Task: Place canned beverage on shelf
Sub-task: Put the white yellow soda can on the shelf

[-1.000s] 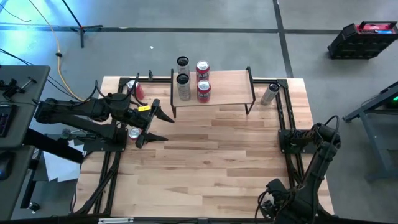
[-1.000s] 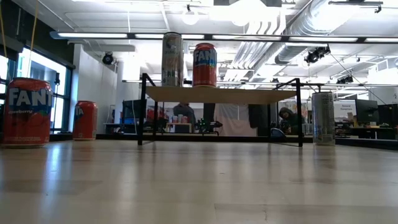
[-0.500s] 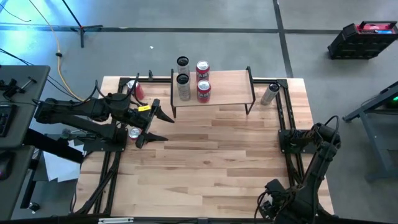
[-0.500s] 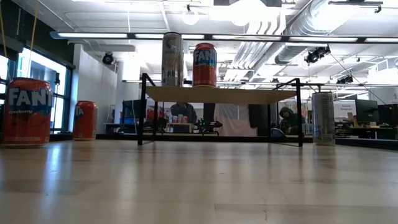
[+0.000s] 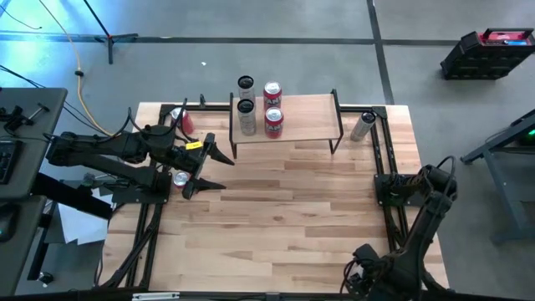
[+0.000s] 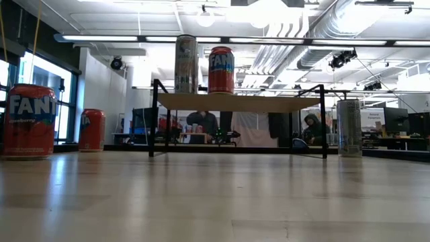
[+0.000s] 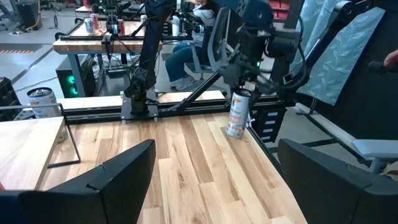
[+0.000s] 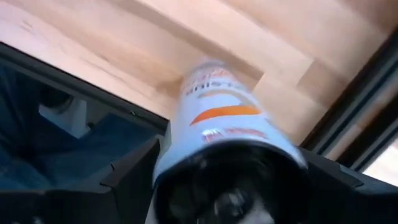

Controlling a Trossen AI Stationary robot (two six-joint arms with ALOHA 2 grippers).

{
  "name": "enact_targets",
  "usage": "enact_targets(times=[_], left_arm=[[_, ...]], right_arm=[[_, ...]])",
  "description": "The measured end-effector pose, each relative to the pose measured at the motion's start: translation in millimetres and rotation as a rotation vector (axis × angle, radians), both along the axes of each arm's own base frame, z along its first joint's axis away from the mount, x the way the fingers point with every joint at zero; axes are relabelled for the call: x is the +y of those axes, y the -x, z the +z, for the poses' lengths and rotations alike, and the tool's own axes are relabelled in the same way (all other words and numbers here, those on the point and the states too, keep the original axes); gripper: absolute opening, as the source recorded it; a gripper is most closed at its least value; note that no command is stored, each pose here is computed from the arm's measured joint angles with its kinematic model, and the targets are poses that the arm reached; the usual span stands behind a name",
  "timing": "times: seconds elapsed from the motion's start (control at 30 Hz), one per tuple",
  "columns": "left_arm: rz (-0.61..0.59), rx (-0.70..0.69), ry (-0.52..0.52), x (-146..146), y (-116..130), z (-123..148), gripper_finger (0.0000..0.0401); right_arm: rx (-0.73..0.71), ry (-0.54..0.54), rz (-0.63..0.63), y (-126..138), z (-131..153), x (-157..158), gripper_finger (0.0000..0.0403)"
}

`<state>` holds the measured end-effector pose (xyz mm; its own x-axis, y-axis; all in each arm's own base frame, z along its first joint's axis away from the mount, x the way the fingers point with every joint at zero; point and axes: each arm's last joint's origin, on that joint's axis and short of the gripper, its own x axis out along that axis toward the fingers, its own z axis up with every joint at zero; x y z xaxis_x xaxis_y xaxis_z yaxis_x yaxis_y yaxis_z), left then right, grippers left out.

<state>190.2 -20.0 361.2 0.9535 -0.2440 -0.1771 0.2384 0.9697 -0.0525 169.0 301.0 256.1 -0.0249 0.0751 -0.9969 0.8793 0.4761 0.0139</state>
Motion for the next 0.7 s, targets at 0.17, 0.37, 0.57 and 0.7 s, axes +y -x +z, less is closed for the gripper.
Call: enact_targets(times=[0.17, 0.37, 0.57, 0.7], left_arm=[[0.000, 0.000, 0.000, 0.0, 0.1, 0.0, 0.0328], [0.001, 0.000, 0.000, 0.1, 0.0, 0.0, 0.0328], [0.000, 0.000, 0.000, 0.0, 0.0, 0.0, 0.0328], [0.000, 0.000, 0.000, 0.1, 0.0, 0.0, 0.0328]], right_arm=[[0.018, -0.048, 0.040, -2.9, -14.7, -2.8, 0.0295], [-0.009, -0.041, 0.064, -8.4, -12.6, -7.9, 0.0295], [-0.018, -0.054, 0.057, -8.1, -8.9, -9.1, 0.0295], [-0.019, -0.054, 0.053, -8.4, -8.8, -9.2, 0.0295]])
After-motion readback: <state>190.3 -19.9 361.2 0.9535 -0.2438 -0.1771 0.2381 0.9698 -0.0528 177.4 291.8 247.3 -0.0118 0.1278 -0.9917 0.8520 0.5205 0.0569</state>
